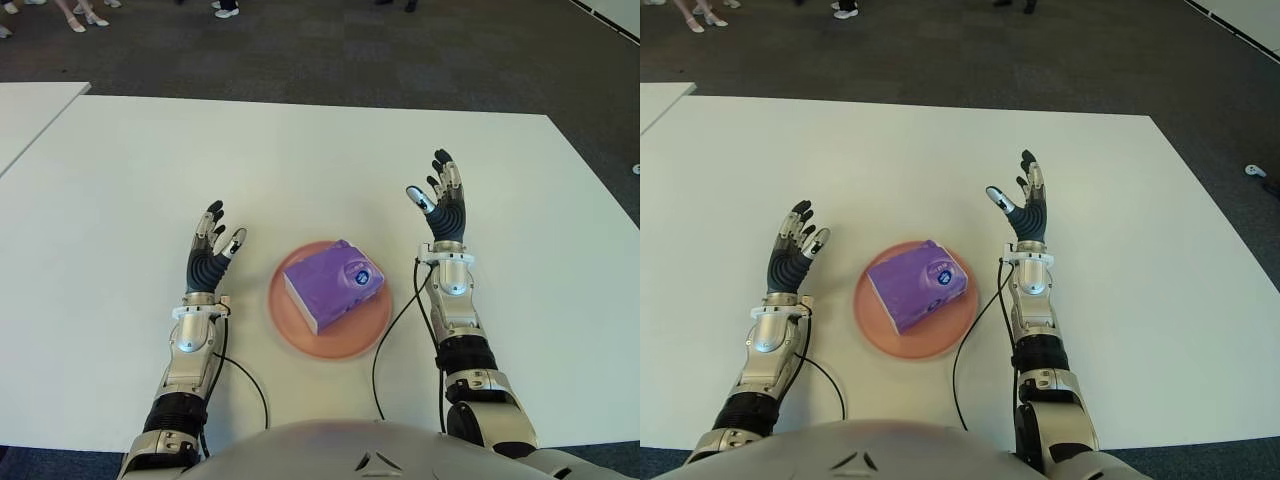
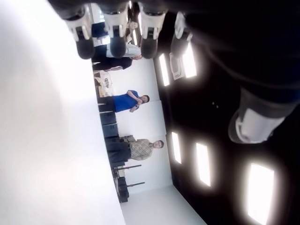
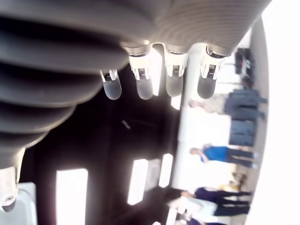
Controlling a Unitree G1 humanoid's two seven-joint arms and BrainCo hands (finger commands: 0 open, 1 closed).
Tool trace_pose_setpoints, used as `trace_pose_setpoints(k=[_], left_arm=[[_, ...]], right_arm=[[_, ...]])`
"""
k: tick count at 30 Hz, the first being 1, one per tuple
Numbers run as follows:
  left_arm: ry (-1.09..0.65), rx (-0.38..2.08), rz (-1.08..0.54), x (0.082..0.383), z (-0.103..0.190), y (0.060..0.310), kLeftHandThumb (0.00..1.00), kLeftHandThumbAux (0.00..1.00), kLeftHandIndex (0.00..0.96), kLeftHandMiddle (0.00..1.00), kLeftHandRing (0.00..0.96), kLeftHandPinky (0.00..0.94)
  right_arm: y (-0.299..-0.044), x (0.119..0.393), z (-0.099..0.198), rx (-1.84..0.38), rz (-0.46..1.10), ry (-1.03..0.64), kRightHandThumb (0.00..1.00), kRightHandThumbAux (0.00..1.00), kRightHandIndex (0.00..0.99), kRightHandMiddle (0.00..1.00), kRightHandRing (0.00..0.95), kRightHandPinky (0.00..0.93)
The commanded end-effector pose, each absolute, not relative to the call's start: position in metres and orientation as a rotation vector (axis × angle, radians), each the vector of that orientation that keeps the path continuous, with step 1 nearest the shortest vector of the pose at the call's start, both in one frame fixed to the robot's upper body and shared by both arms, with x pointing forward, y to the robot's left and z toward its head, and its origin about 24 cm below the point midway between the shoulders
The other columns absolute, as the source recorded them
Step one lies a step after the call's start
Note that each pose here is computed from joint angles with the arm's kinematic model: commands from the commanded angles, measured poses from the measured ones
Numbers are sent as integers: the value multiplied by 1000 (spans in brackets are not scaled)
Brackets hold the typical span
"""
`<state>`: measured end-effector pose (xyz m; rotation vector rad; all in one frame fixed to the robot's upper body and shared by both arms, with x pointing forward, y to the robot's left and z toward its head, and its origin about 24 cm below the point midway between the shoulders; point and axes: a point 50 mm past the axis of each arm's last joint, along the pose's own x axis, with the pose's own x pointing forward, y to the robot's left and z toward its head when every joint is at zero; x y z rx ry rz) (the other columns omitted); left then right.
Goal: Put the tissue paper into the plate.
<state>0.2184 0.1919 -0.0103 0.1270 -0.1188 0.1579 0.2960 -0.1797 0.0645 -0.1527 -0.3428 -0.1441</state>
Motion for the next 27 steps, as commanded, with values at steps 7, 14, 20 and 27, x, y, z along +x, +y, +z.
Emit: trace_pose_setpoints(k=[7,14,20,27], left_arm=[[-6,120,182,206,-31,191,0,501,0,0,0,0],[-8,116,180,207,-31,191,0,509,0,0,0,0],[-29,120,168,206,-29,191,0,513,0,0,0,0],[-48,125,162,206,-27,191,0,511,0,0,0,0]], right_arm=[[-187,292,57,-203,-90,-277,0,531,0,0,0,0],[-198,279,36,-209,-67,-159,0,532,0,0,0,0],[-200,276,30,-203,-58,-114,0,523,0,0,0,0],[-194,261,15,-146,-26,-89,0,535,0,0,0,0]])
